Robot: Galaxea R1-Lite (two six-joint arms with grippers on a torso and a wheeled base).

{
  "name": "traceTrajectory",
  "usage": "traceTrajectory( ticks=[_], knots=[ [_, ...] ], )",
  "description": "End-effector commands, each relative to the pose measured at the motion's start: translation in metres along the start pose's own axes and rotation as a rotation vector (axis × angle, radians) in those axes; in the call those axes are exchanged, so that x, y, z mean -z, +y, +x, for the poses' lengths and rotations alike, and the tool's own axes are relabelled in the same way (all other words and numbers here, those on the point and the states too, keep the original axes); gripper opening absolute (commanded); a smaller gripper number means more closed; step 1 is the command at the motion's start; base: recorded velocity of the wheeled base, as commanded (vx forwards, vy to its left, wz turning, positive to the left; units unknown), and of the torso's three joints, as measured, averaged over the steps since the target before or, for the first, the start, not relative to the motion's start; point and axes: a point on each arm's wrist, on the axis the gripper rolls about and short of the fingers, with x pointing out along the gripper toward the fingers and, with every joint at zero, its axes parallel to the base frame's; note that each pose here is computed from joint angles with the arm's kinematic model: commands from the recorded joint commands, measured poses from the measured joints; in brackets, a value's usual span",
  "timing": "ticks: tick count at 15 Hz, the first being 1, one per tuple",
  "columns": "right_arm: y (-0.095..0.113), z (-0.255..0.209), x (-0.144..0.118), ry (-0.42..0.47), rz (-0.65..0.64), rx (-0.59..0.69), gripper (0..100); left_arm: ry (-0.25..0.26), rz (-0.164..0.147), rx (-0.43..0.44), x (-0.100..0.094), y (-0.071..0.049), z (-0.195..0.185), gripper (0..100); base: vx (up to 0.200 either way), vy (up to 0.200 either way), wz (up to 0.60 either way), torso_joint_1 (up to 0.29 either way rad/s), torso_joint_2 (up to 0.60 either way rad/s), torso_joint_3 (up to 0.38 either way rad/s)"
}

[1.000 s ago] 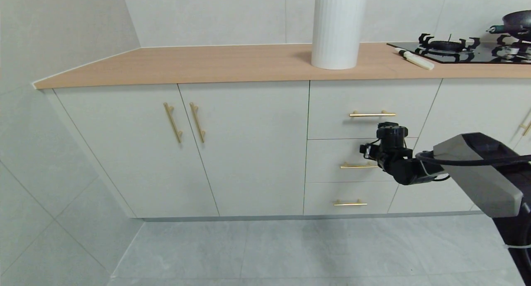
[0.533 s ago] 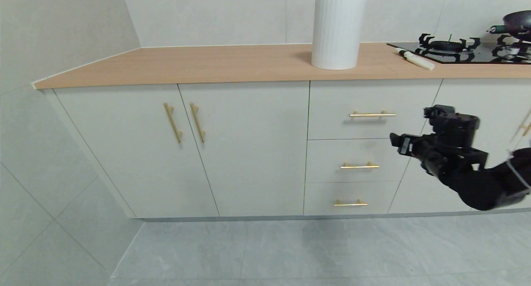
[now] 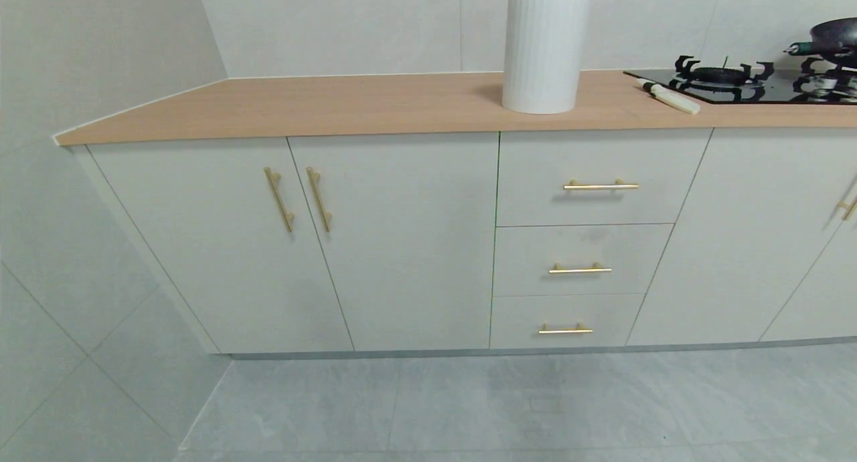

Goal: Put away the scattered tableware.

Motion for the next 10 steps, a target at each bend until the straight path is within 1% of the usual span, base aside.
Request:
traceTrajectory(
  ticks=[1,2,3,4,6,9,10],
  knots=[
    [-0.045,-0.106,-0.013,-0.114,-0.031,-0.02,100,0.0,0.0,-0.001,0.0,0.0,0.0,100,0.0,0.0,0.0,0.0,0.0,0.0],
    [-0.052,-0.13,-0.007,-0.047,-0.014,-0.134,100,0.0,0.0,-0.001,0.0,0.0,0.0,100,0.0,0.0,0.0,0.0,0.0,0.0],
    [-0.056,-0.142,-0.001,-0.004,0.045,-0.209,100,0.0,0.0,-0.001,0.0,0.0,0.0,100,0.0,0.0,0.0,0.0,0.0,0.0],
    [-0.059,-0.15,0.005,0.015,0.075,-0.228,100,0.0,0.0,-0.001,0.0,0.0,0.0,100,0.0,0.0,0.0,0.0,0.0,0.0],
    [-0.064,-0.167,0.023,0.027,0.073,-0.234,100,0.0,0.0,-0.001,0.0,0.0,0.0,100,0.0,0.0,0.0,0.0,0.0,0.0],
    [-0.063,-0.169,0.032,0.038,0.074,-0.179,100,0.0,0.0,-0.001,0.0,0.0,0.0,100,0.0,0.0,0.0,0.0,0.0,0.0],
    [-0.063,-0.175,0.041,0.024,0.064,-0.152,100,0.0,0.0,-0.001,0.0,0.0,0.0,100,0.0,0.0,0.0,0.0,0.0,0.0]
  ],
)
